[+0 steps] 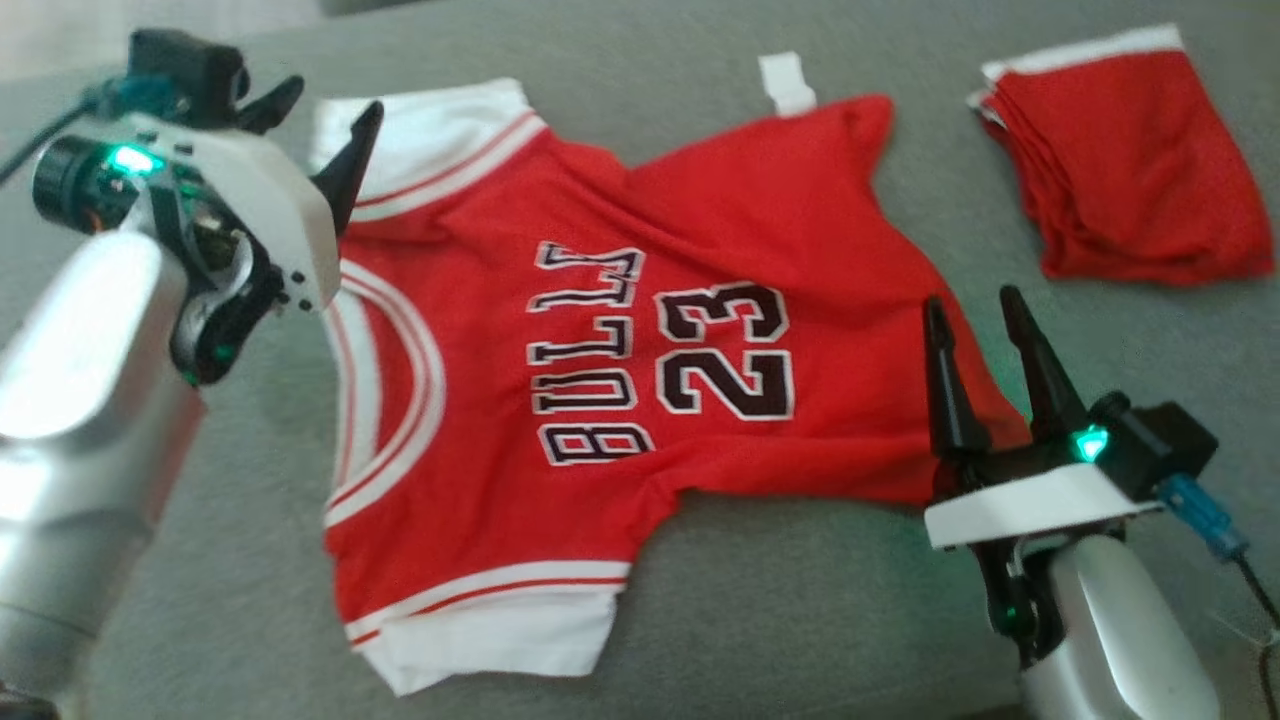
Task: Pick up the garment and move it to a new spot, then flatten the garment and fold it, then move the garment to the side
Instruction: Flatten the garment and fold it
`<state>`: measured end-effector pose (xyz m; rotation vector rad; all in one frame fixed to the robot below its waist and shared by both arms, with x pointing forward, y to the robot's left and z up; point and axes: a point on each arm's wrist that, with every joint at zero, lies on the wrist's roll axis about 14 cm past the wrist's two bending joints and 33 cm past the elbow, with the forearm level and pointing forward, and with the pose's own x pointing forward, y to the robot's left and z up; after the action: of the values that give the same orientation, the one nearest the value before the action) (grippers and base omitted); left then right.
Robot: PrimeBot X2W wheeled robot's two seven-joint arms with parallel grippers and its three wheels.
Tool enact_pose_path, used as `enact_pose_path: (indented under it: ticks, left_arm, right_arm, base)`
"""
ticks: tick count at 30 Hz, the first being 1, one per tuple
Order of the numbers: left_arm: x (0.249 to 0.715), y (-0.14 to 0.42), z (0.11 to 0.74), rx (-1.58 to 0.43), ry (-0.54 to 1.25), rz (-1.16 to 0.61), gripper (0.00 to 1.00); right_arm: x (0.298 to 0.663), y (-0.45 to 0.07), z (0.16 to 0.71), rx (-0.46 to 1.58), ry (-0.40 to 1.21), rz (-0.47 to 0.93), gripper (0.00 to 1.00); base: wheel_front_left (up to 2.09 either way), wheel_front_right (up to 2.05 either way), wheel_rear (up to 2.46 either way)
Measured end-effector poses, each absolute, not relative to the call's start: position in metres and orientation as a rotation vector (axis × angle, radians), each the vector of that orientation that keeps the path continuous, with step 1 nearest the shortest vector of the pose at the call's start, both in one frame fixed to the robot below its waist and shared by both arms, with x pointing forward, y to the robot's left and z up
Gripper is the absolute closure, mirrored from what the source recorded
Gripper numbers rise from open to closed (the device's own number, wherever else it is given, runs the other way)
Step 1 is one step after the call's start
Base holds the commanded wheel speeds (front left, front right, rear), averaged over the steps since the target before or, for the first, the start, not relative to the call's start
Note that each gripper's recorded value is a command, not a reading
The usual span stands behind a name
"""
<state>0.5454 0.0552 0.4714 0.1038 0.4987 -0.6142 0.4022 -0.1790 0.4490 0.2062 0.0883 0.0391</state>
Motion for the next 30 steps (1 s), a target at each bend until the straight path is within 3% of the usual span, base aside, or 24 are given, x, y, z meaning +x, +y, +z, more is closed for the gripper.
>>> enact_pose_path:
  ticks: [8, 18, 19, 20, 21, 30]
  left_arm:
    - [0.523, 0.038, 0.394, 0.332, 0.817, -0.792, 0.00]
    - [0.538, 0.048, 0.369, 0.494, 0.843, -0.807, 0.00]
    - [0.539, 0.049, 0.368, 0.498, 0.846, -0.808, 0.20]
    - [0.541, 0.050, 0.368, 0.505, 0.841, -0.807, 0.85]
    - [0.546, 0.051, 0.369, 0.506, 0.828, -0.802, 1.00]
    - [0.608, 0.072, 0.397, 0.579, 0.592, -0.670, 1.00]
  right_arm:
    - [0.394, -0.207, 0.433, 0.197, 0.135, -0.049, 0.00]
    - [0.396, -0.218, 0.432, 0.188, 0.138, -0.080, 0.00]
    - [0.396, -0.219, 0.432, 0.187, 0.137, -0.082, 0.00]
    - [0.395, -0.219, 0.431, 0.186, 0.139, -0.083, 0.00]
    - [0.395, -0.220, 0.430, 0.186, 0.141, -0.085, 0.00]
    - [0.394, -0.223, 0.427, 0.190, 0.150, -0.097, 0.00]
  base:
    - [0.00, 0.00, 0.00]
    - [0.00, 0.00, 0.00]
    - [0.00, 0.00, 0.00]
    - [0.00, 0.00, 0.00]
    - [0.00, 0.00, 0.00]
    - [0.00, 0.00, 0.00]
